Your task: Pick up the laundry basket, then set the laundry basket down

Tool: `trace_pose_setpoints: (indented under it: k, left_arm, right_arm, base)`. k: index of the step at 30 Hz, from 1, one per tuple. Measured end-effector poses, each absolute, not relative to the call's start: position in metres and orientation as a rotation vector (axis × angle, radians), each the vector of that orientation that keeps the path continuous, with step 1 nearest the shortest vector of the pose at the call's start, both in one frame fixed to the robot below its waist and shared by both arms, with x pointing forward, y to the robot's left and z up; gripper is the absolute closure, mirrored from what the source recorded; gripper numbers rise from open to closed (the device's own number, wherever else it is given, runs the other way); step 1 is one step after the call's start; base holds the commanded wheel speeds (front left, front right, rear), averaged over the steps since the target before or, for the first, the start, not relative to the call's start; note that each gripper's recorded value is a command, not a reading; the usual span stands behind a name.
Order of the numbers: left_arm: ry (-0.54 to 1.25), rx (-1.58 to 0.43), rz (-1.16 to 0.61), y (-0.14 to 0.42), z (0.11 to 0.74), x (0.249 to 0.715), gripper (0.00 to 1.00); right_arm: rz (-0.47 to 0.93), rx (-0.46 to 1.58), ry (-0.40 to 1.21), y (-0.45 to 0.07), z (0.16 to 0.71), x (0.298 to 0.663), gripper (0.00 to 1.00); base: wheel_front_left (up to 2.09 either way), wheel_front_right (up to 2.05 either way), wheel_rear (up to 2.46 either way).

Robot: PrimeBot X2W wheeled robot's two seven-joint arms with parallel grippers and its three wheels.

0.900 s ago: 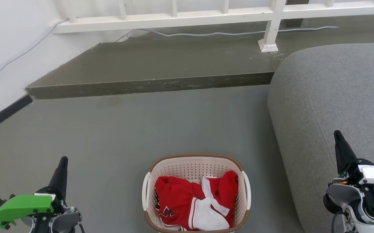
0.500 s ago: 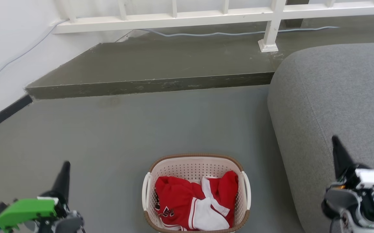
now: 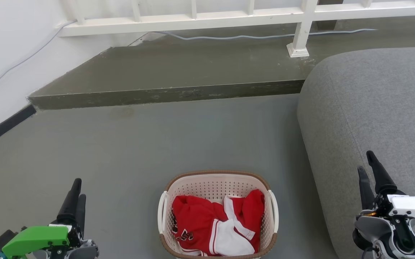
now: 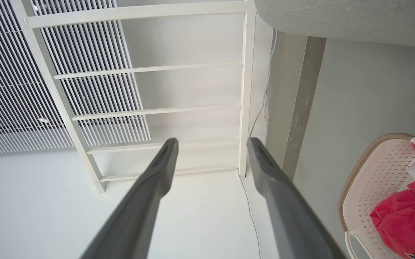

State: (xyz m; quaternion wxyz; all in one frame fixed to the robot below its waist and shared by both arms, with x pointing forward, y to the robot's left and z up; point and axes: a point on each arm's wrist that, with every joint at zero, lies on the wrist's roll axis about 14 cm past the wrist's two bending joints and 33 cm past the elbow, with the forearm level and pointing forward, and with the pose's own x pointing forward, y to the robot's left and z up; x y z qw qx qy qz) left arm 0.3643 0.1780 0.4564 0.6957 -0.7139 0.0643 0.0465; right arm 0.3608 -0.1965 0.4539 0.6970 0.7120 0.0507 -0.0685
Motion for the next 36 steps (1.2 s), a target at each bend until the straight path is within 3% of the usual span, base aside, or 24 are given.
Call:
trace_pose_setpoints:
  k: [18, 36]
  left_arm:
    - [0.139, -1.389, 0.052, 0.171, 0.467, 0.368, 0.0]
    - [0.107, -1.13, 0.008, 0.167, 0.477, 0.374, 0.0]
  right_arm:
    - [-0.094, 1.458, 0.104, -0.183, 0.467, 0.368, 0.0]
    - [-0.004, 1.151, 0.115, -0.172, 0.478, 0.374, 0.0]
  base:
    - [0.0, 0.0, 0.0]
    - [0.0, 0.0, 0.0]
